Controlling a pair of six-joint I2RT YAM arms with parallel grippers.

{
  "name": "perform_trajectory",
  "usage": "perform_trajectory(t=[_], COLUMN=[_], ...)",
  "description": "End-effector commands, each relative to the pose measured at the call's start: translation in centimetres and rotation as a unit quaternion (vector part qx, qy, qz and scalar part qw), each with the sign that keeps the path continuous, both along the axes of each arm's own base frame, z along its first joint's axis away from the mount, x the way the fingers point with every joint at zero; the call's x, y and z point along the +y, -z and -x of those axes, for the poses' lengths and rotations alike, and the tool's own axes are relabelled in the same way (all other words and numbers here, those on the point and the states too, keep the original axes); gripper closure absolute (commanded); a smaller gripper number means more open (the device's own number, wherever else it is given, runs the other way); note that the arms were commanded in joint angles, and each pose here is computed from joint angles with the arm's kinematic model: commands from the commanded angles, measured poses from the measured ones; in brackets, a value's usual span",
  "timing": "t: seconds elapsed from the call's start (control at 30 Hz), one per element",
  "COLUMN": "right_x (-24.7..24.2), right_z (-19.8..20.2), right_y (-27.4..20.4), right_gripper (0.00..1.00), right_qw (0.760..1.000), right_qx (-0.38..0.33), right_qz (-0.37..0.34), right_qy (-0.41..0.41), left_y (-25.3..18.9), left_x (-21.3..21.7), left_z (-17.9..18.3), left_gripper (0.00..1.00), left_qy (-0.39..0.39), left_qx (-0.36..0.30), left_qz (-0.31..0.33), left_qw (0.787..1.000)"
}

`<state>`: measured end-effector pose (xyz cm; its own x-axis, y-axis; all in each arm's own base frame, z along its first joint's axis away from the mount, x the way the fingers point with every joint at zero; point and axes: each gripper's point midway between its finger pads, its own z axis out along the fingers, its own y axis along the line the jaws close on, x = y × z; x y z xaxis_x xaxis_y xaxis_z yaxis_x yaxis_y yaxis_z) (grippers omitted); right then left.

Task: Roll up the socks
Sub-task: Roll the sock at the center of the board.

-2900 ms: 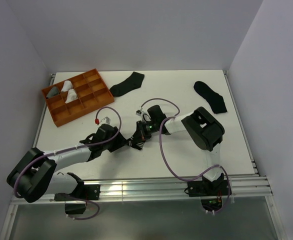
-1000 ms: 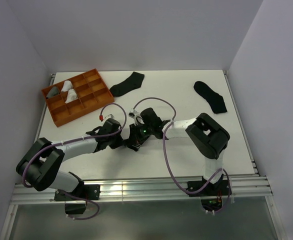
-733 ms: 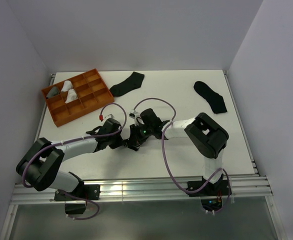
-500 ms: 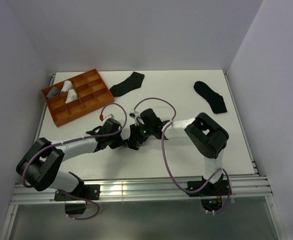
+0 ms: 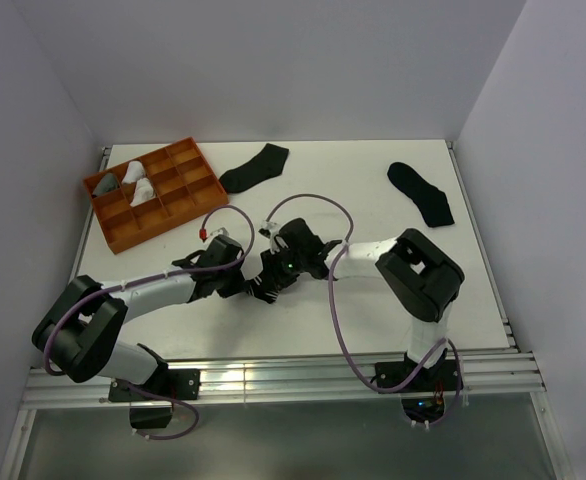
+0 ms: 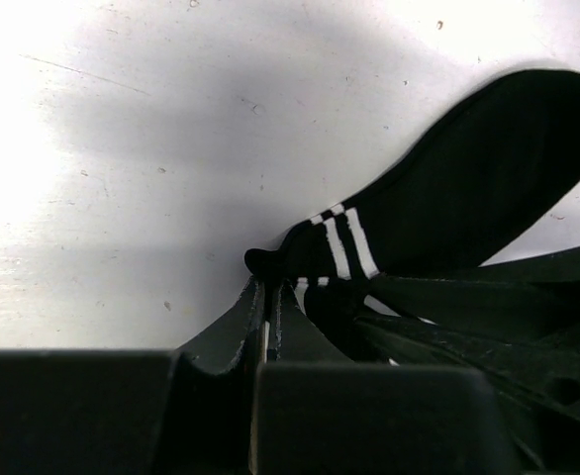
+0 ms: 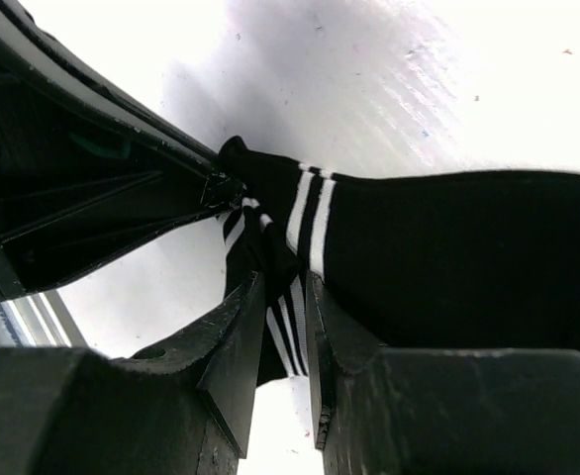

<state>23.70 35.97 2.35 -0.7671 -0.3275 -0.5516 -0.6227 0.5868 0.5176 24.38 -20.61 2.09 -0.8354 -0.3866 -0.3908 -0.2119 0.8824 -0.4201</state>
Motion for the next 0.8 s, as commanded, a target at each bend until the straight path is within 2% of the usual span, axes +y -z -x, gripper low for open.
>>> perform_trajectory(t=[0.0, 0.37, 0.5, 0.6, 0.77], right_x=[0.4, 0.3, 0.6, 0.7, 0.8], right_z=[-0.1, 0.5, 0.5, 0.6, 0.9], right_y=[-1.2, -0.4, -0.2, 0.4, 1.3], right_gripper=[0.69, 0.71, 0.79, 0.88, 0.96], right_qw=[0.999, 0.998, 0.999, 0.999, 0.999], right_qx=[-0.037, -0.049, -0.041, -0.025, 0.012], right_qz=[0.004, 0.035, 0.030, 0.035, 0.032], right_qy=[-0.011, -0.009, -0.008, 0.000, 0.024], left_y=[-1.0, -1.8, -2.0, -2.1, -2.3], left_x=[-0.2, -0.2, -0.5, -0.3, 0.9], left_z=[-0.7, -1.0, -1.0, -1.0, -0.6], left_gripper=[1.00, 1.00, 0.99, 0.93, 0.74], left_qy=[0.007, 0.002, -0.006, -0.020, -0.060], left_qx=[-0.013, -0.015, -0.016, -0.018, -0.031], left_qz=[-0.009, -0.009, 0.002, 0.009, 0.023], left_qw=[1.000, 1.000, 1.000, 1.000, 0.997])
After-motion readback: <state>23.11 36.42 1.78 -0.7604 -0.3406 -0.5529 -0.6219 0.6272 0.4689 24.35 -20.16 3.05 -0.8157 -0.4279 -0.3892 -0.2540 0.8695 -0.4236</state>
